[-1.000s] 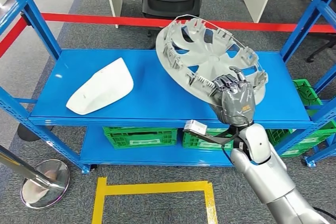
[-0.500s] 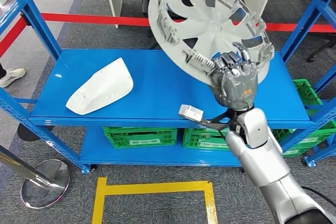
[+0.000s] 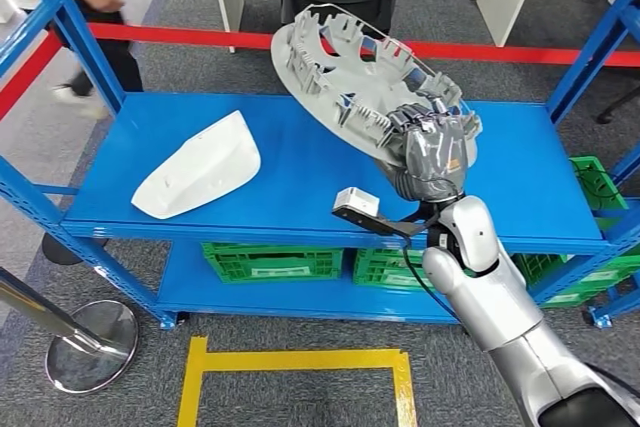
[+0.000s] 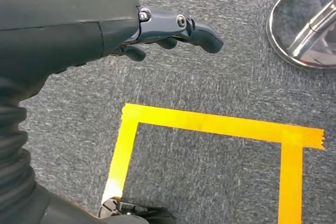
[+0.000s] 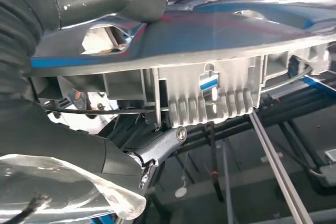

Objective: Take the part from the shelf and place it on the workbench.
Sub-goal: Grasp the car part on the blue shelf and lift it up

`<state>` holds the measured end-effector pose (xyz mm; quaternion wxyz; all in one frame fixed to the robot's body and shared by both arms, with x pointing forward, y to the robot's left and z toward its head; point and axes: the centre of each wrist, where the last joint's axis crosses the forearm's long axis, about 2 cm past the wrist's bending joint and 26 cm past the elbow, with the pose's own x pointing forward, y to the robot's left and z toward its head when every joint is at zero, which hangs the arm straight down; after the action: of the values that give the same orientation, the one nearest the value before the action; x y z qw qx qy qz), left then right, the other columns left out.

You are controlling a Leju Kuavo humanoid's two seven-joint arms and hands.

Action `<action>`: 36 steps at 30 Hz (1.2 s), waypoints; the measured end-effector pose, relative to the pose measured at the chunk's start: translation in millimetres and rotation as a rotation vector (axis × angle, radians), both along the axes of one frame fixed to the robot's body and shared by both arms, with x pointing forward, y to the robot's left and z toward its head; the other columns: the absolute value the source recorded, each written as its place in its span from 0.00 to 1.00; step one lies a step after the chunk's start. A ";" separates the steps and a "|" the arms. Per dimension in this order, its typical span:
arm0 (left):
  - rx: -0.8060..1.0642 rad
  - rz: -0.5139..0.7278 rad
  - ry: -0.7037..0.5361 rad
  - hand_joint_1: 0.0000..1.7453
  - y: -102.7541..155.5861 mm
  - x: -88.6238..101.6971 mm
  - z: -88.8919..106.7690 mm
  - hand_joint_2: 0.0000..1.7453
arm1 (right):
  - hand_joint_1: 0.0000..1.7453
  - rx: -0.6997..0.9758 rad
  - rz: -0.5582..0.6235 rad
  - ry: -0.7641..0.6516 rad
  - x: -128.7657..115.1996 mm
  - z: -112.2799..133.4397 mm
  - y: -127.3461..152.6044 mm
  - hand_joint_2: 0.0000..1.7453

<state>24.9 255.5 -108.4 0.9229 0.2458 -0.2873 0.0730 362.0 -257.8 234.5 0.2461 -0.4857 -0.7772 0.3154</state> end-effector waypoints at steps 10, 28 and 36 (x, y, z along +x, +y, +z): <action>0.005 0.005 0.004 0.00 0.1 1.7 0.2 1.00 | 1.00 -0.014 0.006 0.022 0.1 -5.2 1.4 1.00; 0.005 0.009 0.010 0.00 -2.6 2.1 0.5 1.00 | 1.00 -0.025 0.008 0.031 1.2 -6.9 0.9 1.00; 0.037 0.053 0.068 0.00 -6.7 1.7 1.5 1.00 | 1.00 -0.031 0.004 0.047 2.4 -8.3 0.2 1.00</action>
<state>26.7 248.8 -106.9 0.9252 0.2726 -0.2504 0.0836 364.4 -257.6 226.3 0.2560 -0.4802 -0.7674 0.3390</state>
